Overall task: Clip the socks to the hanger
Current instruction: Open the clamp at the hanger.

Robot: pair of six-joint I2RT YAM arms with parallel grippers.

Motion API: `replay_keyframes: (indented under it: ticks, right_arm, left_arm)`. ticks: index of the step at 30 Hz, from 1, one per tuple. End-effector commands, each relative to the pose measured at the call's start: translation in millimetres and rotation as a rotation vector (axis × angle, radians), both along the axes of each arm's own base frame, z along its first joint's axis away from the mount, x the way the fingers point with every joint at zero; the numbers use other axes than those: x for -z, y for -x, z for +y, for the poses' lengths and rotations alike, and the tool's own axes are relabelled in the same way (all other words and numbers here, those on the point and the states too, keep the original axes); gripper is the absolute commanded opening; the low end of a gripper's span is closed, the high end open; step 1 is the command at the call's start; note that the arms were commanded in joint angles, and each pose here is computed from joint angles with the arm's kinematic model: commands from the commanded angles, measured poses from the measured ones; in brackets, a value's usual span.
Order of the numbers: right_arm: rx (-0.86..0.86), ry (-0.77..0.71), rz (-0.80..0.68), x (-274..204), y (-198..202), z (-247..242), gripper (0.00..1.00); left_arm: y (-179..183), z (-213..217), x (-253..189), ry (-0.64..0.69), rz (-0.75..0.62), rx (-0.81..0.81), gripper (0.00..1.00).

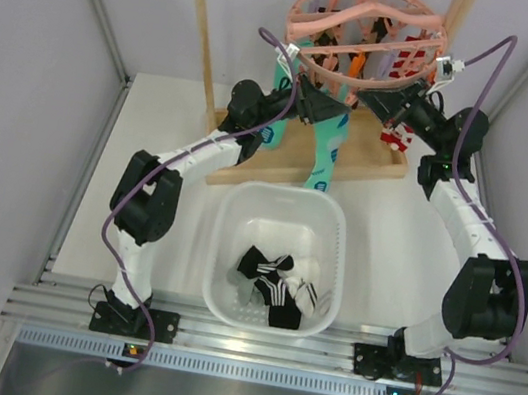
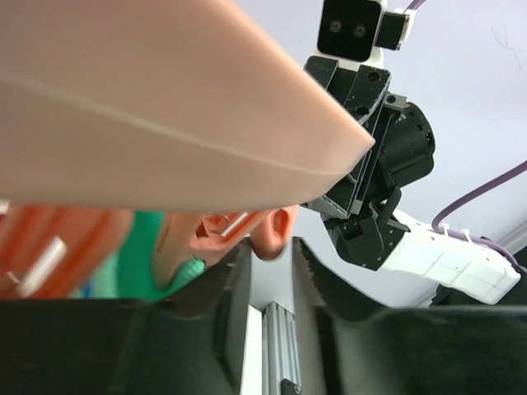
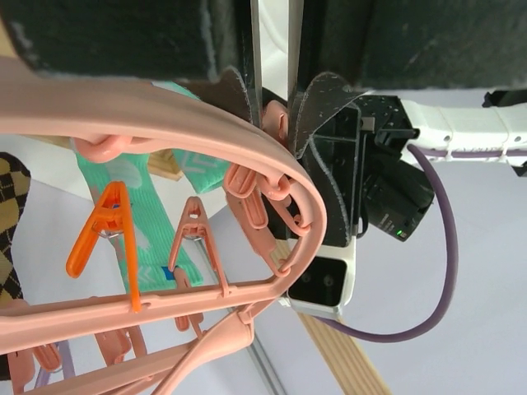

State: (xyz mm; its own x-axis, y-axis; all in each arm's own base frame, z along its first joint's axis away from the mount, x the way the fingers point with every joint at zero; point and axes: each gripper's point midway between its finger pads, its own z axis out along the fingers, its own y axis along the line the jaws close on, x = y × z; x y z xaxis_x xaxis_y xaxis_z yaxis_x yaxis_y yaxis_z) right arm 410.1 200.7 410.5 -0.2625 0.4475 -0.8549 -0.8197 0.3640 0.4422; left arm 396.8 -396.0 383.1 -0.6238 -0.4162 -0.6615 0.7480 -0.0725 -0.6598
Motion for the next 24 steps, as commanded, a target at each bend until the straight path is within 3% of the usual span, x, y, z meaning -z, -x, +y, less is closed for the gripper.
replay_keyframes:
  ticks: [1, 3, 5, 10, 14, 24]
  right_arm:
    - [0.018, -0.012, -0.148, -39, 7, 3, 0.0]
    - [0.029, -0.01, -0.144, -38, 7, 2, 0.0]
    - [0.036, -0.011, -0.124, -35, 7, 2, 0.0]
    - [0.084, -0.006, -0.07, -28, 1, -3, 0.0]
    - [0.136, 0.006, -0.02, -23, -2, -8, 0.0]
    - [0.203, 0.008, 0.055, -23, -5, -12, 0.0]
  left_arm:
    - [20, -5, 7, -0.071, 0.039, 0.075, 0.34]
    - [14, 0, 18, -0.125, 0.028, 0.008, 0.44]
    - [19, 10, 6, -0.168, -0.101, -0.066, 0.5]
    - [25, 29, 5, -0.29, -0.24, -0.185, 0.52]
    - [27, 35, 7, -0.387, -0.425, -0.273, 0.52]
    - [37, 17, -6, -0.528, -0.764, -0.481, 0.51]
